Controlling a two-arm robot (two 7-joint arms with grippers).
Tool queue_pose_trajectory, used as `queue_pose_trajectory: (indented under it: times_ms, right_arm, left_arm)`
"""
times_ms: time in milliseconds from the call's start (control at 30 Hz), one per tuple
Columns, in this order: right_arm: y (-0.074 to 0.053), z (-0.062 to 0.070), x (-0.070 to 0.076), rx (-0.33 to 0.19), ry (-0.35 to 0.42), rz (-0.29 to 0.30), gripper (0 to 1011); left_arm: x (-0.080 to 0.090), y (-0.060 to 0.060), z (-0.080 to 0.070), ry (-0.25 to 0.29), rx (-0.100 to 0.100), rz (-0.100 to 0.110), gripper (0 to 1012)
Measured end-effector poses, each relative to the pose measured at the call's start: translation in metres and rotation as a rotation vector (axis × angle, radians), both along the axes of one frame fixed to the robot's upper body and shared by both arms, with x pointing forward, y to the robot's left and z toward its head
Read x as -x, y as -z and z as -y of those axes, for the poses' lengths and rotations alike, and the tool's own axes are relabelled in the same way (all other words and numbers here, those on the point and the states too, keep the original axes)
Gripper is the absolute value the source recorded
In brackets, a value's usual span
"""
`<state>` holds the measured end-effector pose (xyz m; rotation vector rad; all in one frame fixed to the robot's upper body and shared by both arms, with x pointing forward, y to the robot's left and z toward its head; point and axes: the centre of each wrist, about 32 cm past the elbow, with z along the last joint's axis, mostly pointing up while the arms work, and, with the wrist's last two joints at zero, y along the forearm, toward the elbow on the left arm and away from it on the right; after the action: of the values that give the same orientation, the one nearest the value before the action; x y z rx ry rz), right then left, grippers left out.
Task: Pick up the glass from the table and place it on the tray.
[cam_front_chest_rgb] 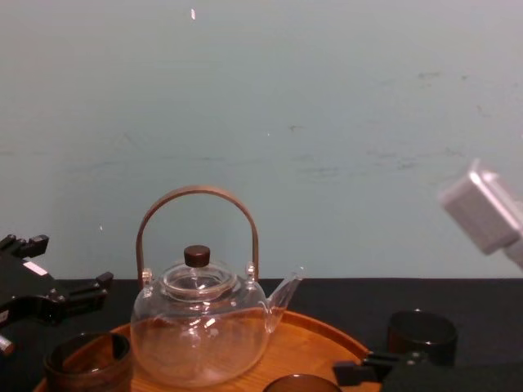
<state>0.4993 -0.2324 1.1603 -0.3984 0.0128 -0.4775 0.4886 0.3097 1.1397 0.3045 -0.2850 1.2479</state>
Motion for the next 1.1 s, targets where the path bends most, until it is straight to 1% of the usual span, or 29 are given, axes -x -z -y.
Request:
queue_pose_trajectory:
  times_ms: [300, 333, 433, 467, 633, 667, 833, 867, 1000, 1100]
  right_arm:
    - [-0.005, 0.020, 0.014, -0.015, 0.001, -0.011, 1002]
    - [-0.006, 0.024, 0.016, -0.015, -0.002, -0.013, 1002]
    - [-0.007, 0.030, 0.021, -0.019, -0.003, -0.013, 1003]
    - [-0.008, 0.035, 0.024, -0.021, -0.001, -0.013, 1003]
    - [-0.010, 0.049, 0.033, -0.029, 0.018, -0.005, 1002]
    - [-0.011, 0.053, 0.035, -0.031, 0.032, 0.000, 1003]
    - [-0.013, 0.065, 0.043, -0.036, 0.084, 0.012, 1002]
    - [-0.012, 0.068, 0.045, -0.037, 0.109, 0.014, 1002]
    - [-0.012, 0.074, 0.047, -0.041, 0.167, 0.019, 1003]
    - [-0.012, 0.078, 0.048, -0.044, 0.243, 0.018, 1003]
  left_arm:
    - [0.000, 0.000, 0.000, 0.000, 0.000, 0.000, 1001]
    - [0.000, 0.000, 0.000, 0.000, 0.000, 0.000, 1002]
    - [0.000, 0.000, 0.000, 0.000, 0.000, 0.000, 1001]
    - [0.000, 0.000, 0.000, 0.000, 0.000, 0.000, 1001]
    - [0.000, 0.000, 0.000, 0.000, 0.000, 0.000, 1001]
    - [0.000, 0.000, 0.000, 0.000, 0.000, 0.000, 1001]
    - [0.000, 0.000, 0.000, 0.000, 0.000, 0.000, 1001]
    - [0.000, 0.000, 0.000, 0.000, 0.000, 0.000, 1001]
    - [0.000, 0.000, 0.000, 0.000, 0.000, 0.000, 1001]
    - [0.000, 0.000, 0.000, 0.000, 0.000, 0.000, 1001]
